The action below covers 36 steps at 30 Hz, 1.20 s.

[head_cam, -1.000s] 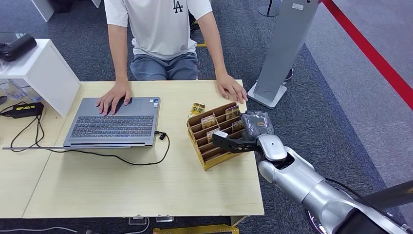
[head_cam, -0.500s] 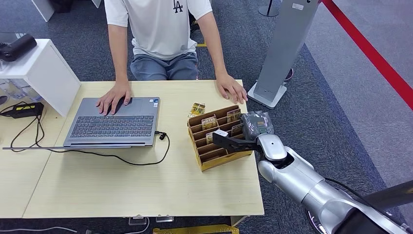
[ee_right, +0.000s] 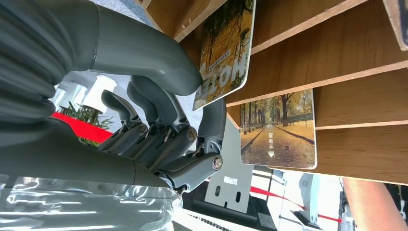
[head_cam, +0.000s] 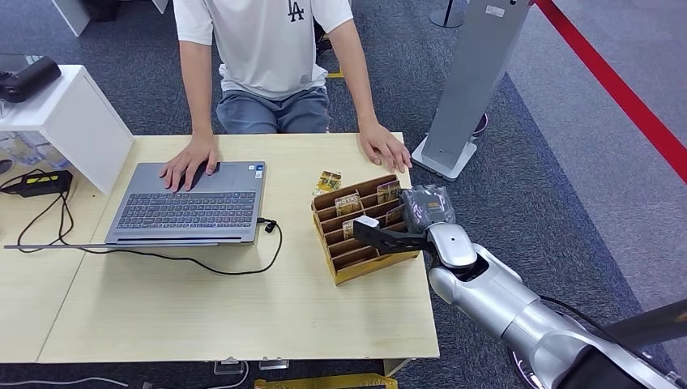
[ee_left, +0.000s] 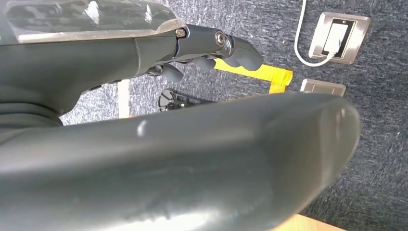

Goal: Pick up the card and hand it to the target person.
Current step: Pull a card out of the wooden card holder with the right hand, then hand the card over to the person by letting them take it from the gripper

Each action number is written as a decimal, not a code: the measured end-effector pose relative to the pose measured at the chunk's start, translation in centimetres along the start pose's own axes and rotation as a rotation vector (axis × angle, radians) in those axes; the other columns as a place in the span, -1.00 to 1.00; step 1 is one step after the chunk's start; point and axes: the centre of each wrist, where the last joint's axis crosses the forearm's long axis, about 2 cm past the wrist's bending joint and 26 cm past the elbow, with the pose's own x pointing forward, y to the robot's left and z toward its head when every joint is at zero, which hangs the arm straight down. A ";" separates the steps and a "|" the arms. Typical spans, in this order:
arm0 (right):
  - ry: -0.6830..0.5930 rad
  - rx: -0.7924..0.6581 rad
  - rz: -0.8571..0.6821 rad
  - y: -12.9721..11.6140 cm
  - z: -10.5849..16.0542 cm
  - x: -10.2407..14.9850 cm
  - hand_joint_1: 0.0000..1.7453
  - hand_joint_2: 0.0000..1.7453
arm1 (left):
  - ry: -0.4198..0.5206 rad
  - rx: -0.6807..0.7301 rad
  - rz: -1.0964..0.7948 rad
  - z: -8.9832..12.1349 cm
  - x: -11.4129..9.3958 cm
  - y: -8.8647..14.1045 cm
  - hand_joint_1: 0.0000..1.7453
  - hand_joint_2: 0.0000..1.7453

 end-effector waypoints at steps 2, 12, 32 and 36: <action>-0.002 -0.001 0.000 0.0 0.0 0.0 0.88 1.00 | 0.000 -0.003 0.000 0.0 0.0 0.0 -1.00 -1.00; 0.014 -0.058 -0.026 -1.5 0.0 0.1 0.88 1.00 | 0.001 0.002 0.013 0.0 -0.1 0.0 -1.00 -1.00; 0.053 -0.348 -0.164 -9.3 1.2 -2.1 0.88 1.00 | 0.004 0.004 0.019 0.1 -0.2 0.1 -1.00 -1.00; 0.055 -0.372 -0.181 -9.7 1.6 -2.5 0.88 1.00 | 0.003 -0.005 0.019 0.1 -0.2 0.0 -1.00 -1.00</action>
